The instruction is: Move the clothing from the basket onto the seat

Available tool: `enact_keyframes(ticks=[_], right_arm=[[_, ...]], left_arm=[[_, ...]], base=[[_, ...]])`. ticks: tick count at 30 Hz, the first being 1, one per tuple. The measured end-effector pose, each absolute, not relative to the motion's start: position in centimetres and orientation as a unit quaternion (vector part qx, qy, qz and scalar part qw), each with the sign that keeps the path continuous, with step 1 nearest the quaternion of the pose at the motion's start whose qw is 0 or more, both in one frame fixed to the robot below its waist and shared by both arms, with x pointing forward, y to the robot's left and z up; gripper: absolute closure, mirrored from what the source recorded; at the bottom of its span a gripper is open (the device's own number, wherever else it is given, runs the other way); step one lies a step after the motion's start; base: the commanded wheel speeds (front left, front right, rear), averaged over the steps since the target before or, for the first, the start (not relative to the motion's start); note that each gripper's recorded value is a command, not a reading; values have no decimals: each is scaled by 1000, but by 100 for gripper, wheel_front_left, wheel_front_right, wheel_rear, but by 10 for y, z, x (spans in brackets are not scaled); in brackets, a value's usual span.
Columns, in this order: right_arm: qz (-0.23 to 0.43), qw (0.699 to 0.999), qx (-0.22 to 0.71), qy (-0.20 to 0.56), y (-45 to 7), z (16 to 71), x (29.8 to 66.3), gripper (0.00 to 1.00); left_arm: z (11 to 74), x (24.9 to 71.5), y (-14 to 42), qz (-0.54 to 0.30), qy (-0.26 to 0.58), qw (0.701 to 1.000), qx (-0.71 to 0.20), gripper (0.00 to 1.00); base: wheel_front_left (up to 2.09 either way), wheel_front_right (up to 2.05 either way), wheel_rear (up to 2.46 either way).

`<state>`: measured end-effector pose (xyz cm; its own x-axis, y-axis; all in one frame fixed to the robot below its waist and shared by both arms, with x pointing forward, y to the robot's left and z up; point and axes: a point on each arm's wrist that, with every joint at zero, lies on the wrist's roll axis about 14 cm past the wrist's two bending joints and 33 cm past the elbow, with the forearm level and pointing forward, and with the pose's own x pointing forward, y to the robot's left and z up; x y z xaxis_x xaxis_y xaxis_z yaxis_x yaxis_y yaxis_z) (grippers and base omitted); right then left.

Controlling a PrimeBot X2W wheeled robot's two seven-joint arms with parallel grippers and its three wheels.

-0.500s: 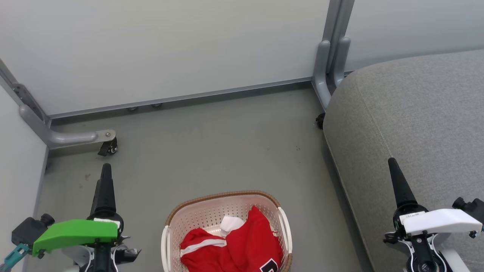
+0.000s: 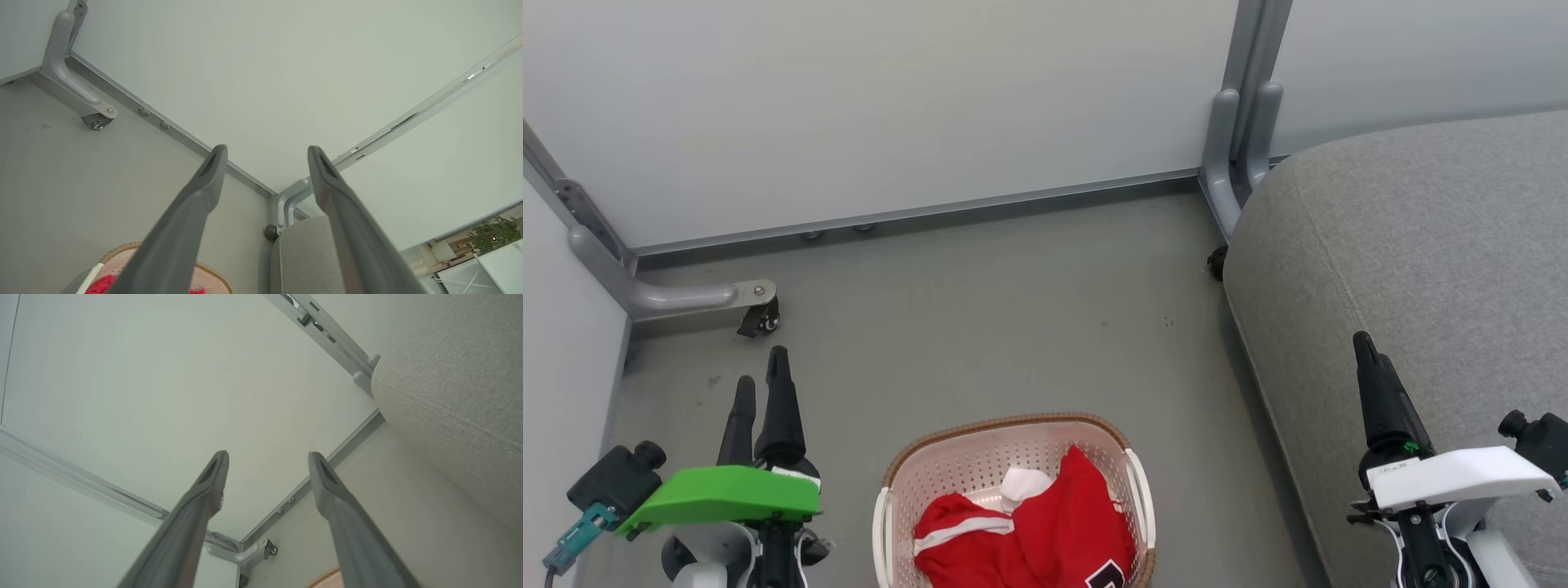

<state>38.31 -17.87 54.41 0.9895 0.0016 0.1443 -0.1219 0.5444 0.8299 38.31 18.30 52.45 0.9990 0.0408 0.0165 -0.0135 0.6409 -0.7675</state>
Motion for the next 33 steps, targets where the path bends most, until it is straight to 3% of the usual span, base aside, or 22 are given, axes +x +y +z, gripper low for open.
enact_keyframes(ticks=[14, 33], right_arm=[[48, 920, 382, -71, -170, 546, 380, 0], [60, 956, 276, -80, -161, 548, 380, 0]], left_arm=[[526, 385, 176, 11, -22, 948, -319, 0], [532, 385, 172, 4, -42, 977, -210, 0]], base=[[0, 0, 0], [0, 0, 0]])
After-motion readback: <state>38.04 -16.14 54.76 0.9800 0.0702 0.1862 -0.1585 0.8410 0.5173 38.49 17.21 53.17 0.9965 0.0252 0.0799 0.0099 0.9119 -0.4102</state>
